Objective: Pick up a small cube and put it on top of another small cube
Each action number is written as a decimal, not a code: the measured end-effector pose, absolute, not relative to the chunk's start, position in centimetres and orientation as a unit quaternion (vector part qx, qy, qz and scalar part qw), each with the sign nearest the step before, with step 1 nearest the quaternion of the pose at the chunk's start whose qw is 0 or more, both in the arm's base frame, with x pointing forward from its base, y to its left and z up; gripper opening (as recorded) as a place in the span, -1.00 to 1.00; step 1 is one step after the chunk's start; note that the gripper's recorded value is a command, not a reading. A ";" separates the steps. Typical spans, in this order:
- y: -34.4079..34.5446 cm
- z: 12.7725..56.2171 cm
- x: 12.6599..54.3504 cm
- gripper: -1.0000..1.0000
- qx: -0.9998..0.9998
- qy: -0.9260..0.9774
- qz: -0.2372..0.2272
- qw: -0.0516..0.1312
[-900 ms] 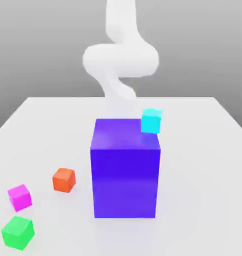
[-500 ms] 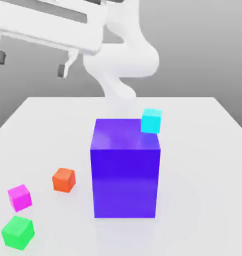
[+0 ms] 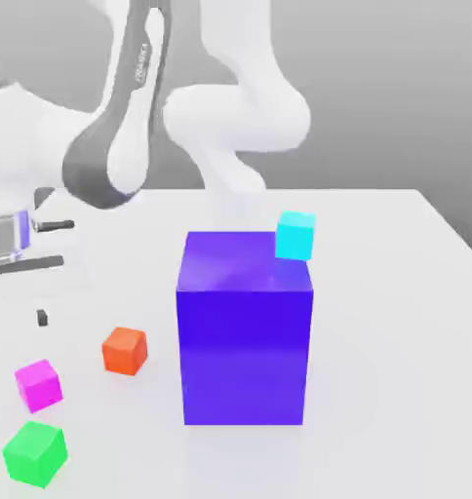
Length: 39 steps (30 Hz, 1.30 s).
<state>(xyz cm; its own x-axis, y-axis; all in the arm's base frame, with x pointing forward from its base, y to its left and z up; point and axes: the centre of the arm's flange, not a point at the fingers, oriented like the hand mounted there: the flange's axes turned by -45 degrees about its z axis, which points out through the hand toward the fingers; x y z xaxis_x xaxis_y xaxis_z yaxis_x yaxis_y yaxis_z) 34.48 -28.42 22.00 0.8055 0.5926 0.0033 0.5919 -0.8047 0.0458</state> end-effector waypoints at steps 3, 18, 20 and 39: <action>-28.9 18.0 32.9 0.00 0.944 0.330 0.001 0.003; -28.9 16.9 32.7 -1.00 0.943 0.333 0.000 -0.001; -28.8 18.8 32.8 -1.00 0.941 0.338 0.000 -0.001; -24.9 19.8 44.8 -1.00 0.799 0.601 0.000 -0.001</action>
<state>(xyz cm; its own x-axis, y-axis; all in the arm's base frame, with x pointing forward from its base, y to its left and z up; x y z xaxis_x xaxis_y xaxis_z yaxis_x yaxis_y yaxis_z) 44.81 -24.89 19.78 0.2782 0.9605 0.0003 0.9605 -0.2782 -0.0012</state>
